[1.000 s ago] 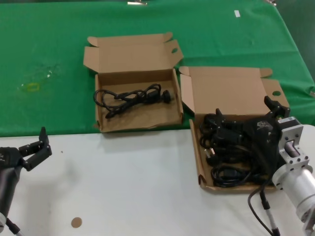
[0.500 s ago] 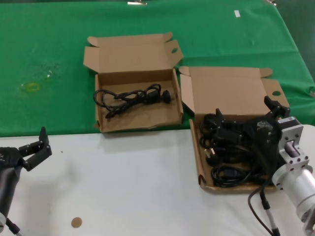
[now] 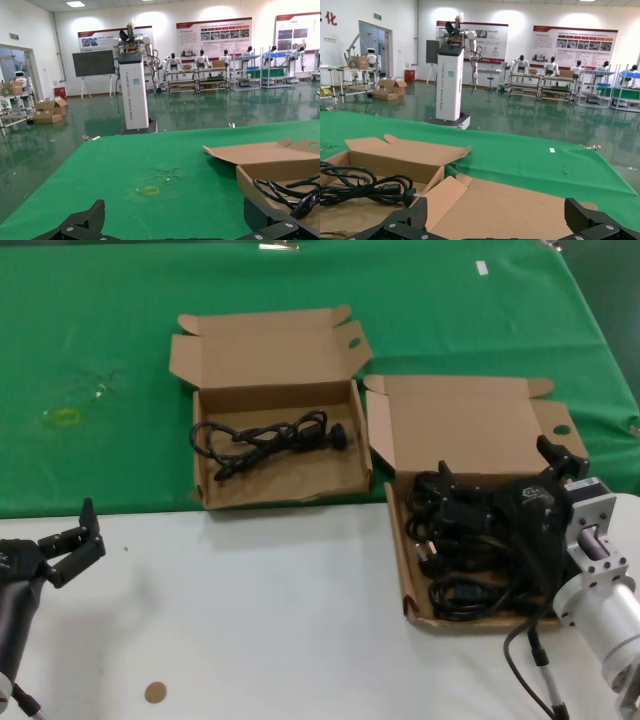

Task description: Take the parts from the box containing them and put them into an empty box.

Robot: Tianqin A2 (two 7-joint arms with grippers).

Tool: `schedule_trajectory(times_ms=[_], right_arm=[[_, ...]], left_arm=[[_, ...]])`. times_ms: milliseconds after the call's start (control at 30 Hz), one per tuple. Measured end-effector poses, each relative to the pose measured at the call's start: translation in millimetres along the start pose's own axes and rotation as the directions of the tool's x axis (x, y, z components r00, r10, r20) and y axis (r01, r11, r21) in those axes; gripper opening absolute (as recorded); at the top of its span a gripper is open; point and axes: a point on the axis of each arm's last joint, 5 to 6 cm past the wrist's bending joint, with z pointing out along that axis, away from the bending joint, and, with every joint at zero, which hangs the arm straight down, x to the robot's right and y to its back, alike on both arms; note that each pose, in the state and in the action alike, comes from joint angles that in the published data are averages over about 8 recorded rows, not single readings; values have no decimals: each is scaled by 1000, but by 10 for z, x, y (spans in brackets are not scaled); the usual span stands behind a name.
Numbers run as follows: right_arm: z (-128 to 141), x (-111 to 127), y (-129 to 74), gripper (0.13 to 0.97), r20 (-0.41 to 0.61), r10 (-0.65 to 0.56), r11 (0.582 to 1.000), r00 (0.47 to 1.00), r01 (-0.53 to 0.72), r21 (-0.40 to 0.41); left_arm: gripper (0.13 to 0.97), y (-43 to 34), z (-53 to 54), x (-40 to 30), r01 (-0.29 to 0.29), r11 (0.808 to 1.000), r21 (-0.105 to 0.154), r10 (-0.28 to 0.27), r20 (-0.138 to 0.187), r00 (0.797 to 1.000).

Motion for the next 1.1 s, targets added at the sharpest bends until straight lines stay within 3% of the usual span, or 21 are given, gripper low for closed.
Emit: schedule_trajectory(times_ms=[1100], right_arm=[[0, 0, 0, 966, 0, 0, 1000, 1000, 0, 0]], left_arm=[[966, 0, 0, 0, 0, 1000, 0, 0, 0, 1000]])
